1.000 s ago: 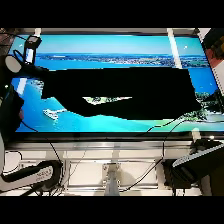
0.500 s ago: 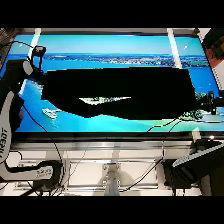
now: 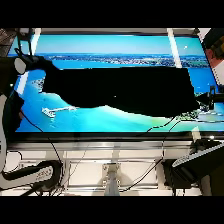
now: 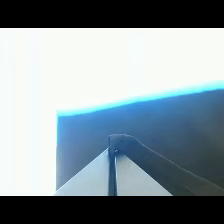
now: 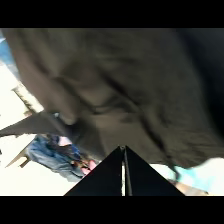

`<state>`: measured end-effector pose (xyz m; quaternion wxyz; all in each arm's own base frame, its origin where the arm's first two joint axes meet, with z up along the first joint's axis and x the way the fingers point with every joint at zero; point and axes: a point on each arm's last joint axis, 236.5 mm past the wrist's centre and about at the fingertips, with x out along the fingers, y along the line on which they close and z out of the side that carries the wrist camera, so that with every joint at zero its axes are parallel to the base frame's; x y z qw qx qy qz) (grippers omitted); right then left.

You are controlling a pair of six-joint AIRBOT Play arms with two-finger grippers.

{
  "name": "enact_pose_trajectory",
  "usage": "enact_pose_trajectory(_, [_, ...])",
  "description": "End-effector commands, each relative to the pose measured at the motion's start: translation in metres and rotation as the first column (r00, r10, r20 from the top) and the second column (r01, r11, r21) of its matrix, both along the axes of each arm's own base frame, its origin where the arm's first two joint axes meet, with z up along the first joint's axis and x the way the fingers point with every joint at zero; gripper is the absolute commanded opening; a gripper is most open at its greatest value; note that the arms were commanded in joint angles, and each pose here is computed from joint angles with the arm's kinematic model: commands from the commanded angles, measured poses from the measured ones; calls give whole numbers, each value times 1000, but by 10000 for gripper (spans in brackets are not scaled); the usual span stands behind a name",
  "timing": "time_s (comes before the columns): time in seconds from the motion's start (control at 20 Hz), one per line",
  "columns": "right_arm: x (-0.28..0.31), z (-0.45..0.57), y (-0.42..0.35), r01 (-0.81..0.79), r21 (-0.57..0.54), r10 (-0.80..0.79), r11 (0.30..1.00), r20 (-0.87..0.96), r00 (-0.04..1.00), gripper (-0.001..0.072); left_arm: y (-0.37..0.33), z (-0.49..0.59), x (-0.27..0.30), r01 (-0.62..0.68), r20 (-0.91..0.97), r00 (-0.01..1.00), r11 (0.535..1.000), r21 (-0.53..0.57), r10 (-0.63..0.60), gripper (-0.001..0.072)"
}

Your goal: Fold the clothes and pants, and hang the long-sleeved shirts on hangers.

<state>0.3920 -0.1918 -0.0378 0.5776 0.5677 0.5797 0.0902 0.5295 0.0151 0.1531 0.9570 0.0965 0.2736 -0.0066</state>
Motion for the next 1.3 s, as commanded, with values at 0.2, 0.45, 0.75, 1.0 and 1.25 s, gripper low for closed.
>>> enact_pose_trajectory(0.2, [35, 54, -1, 27, 47, -36, 999, 214, 976, 18, -5, 94, 5, 12, 305, 952, 1000, -13, -8, 9])
enact_pose_trajectory(0.45, [27, 41, -5, 16, 1, -16, 1000, 163, 987, 18, -9, -14, -61, 51, -218, 975, 998, 25, -45, 7])
enact_pose_trajectory(0.75, [28, 37, -8, 27, -13, -25, 1000, 154, 988, 18, 6, -126, -184, 135, -712, 702, 987, 84, -36, 6])
enact_pose_trajectory(1.0, [28, 36, -9, 38, -15, -35, 999, 138, 990, 18, 39, -171, -227, 102, -798, 595, 975, 198, 100, 6])
enact_pose_trajectory(1.25, [21, 23, -15, 37, -58, -32, 998, 87, 996, 18, 88, -162, -216, 34, -723, 640, 930, 365, 260, 8])
